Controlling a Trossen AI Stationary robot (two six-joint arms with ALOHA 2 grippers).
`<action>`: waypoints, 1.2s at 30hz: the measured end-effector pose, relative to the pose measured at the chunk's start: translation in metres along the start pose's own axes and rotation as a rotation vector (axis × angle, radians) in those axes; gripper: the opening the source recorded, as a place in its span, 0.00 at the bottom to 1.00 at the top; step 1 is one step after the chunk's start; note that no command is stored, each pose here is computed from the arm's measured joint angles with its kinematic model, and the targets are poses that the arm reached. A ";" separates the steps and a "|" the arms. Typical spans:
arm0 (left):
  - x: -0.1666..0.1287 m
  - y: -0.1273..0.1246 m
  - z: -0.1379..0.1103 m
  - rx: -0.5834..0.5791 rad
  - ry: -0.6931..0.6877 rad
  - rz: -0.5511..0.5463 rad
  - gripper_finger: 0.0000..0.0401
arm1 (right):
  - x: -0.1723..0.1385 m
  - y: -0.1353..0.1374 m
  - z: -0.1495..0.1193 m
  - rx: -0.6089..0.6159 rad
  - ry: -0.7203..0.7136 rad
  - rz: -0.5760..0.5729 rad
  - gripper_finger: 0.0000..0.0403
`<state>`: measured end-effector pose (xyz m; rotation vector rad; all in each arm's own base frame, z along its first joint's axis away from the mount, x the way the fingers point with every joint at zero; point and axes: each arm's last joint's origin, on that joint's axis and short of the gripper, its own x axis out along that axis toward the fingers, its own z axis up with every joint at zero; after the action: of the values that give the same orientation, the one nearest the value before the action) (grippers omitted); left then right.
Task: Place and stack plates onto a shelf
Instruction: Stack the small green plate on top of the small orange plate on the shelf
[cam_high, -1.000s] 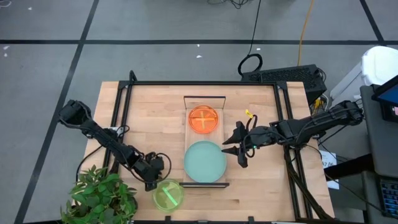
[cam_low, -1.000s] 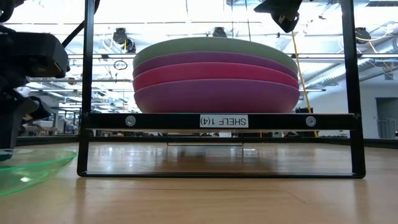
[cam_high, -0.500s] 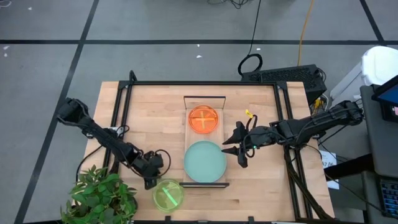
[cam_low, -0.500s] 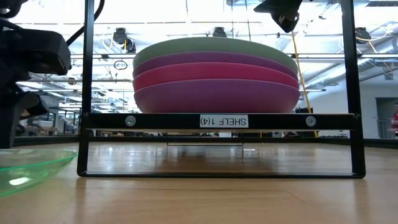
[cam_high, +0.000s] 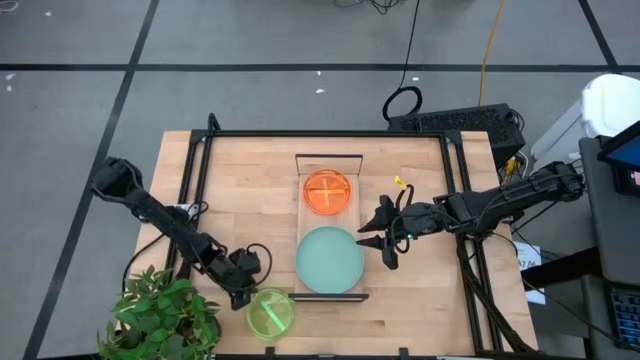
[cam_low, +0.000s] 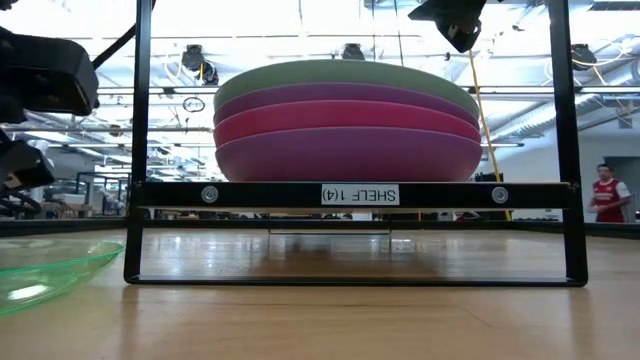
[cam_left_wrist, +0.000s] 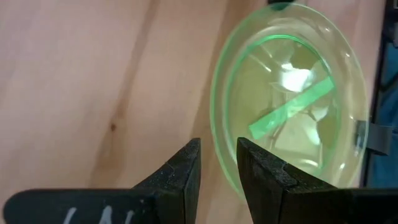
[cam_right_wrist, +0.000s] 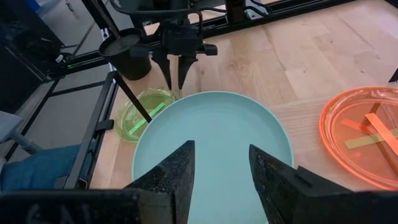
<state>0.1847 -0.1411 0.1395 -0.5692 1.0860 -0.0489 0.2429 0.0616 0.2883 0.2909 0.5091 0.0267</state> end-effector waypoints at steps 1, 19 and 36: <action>0.001 -0.001 -0.001 0.004 0.000 -0.007 0.27 | 0.000 0.000 0.000 0.000 0.000 0.000 0.34; 0.007 -0.006 -0.009 -0.021 -0.031 0.011 0.27 | 0.000 0.000 0.000 0.004 0.000 0.000 0.34; 0.021 -0.004 -0.011 -0.027 -0.022 0.042 0.27 | 0.000 0.000 0.000 0.004 0.000 0.000 0.34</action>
<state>0.1864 -0.1555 0.1197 -0.5697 1.0786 0.0085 0.2430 0.0616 0.2882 0.2948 0.5097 0.0259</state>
